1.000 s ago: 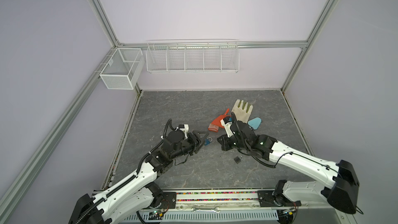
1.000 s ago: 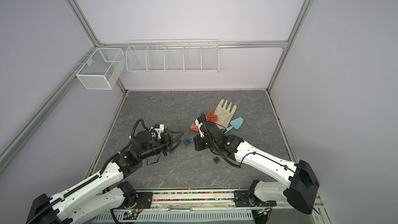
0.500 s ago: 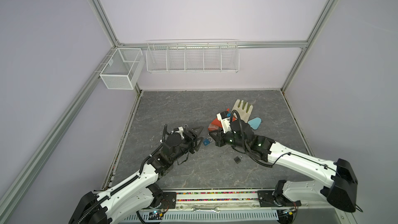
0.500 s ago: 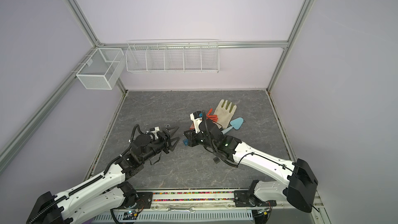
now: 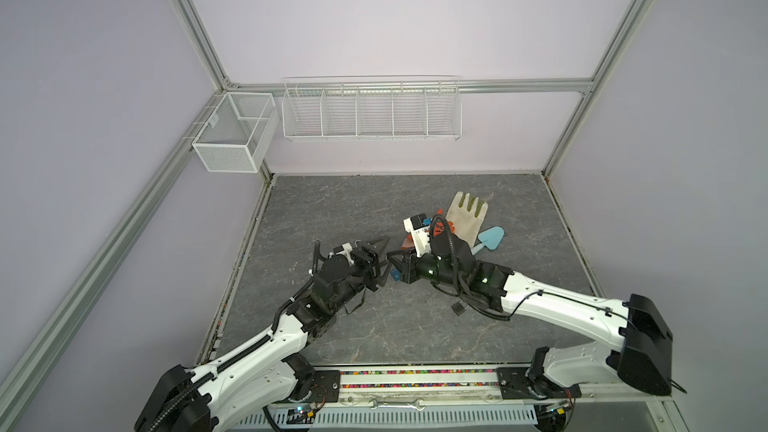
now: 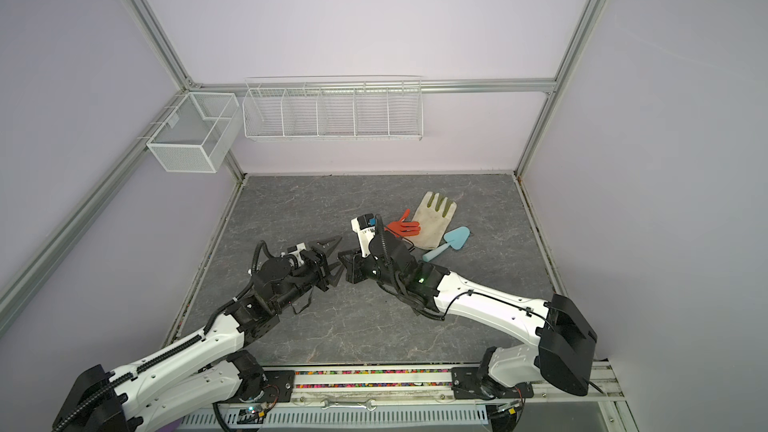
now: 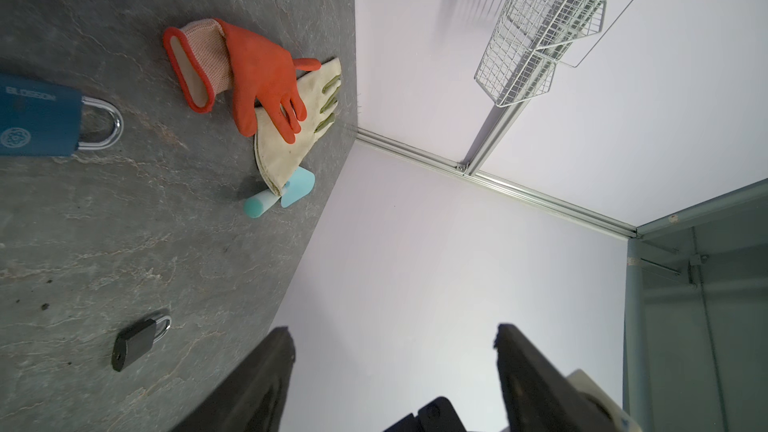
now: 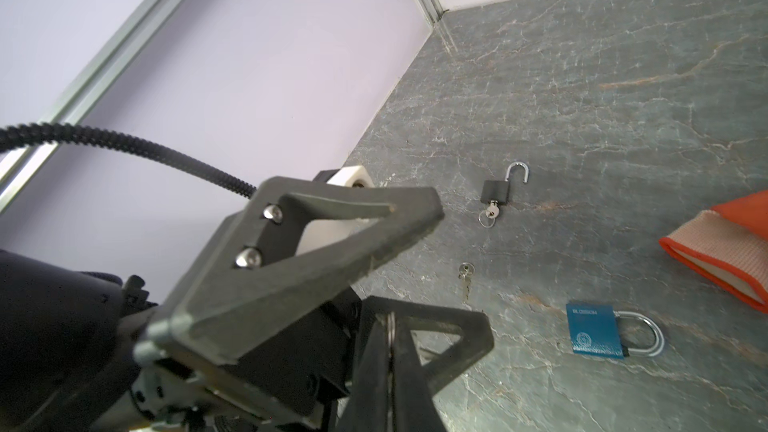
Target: Unlock with the key
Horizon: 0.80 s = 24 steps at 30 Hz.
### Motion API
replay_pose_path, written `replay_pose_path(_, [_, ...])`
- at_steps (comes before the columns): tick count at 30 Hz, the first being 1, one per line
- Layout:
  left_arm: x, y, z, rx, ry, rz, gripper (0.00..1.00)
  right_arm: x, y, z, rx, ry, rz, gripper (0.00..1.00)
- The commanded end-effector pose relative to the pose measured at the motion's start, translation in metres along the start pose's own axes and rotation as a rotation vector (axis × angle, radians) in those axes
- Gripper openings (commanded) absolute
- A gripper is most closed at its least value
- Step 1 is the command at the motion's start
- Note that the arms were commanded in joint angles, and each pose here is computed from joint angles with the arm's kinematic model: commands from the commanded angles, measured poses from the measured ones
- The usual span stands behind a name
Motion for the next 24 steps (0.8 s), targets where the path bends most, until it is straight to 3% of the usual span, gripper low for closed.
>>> replay_pose_path(1, [0.001,-0.012,0.003,0.027,0.001,0.041,0.77,-0.001,0.014,-0.019,0.012,-0.067,-0.021,0.06])
replay_pose_path(11, [0.009,-0.011,-0.006,0.061,-0.047,0.066,0.73,-0.008,0.004,0.007,-0.008,-0.007,0.001,0.07])
replay_pose_path(24, [0.013,-0.006,-0.013,0.080,-0.077,0.076,0.46,0.005,0.002,0.009,-0.023,-0.009,0.005,0.07])
Point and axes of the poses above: each gripper's point midway between its finger pads, its own x axis back along the fingers, its own y axis along the line the jaws close on, z = x × y, the point moved 2 cm from there along x, back along the fingers, and after that the axes turned 3 degrees about x, right-handed, at the moved point
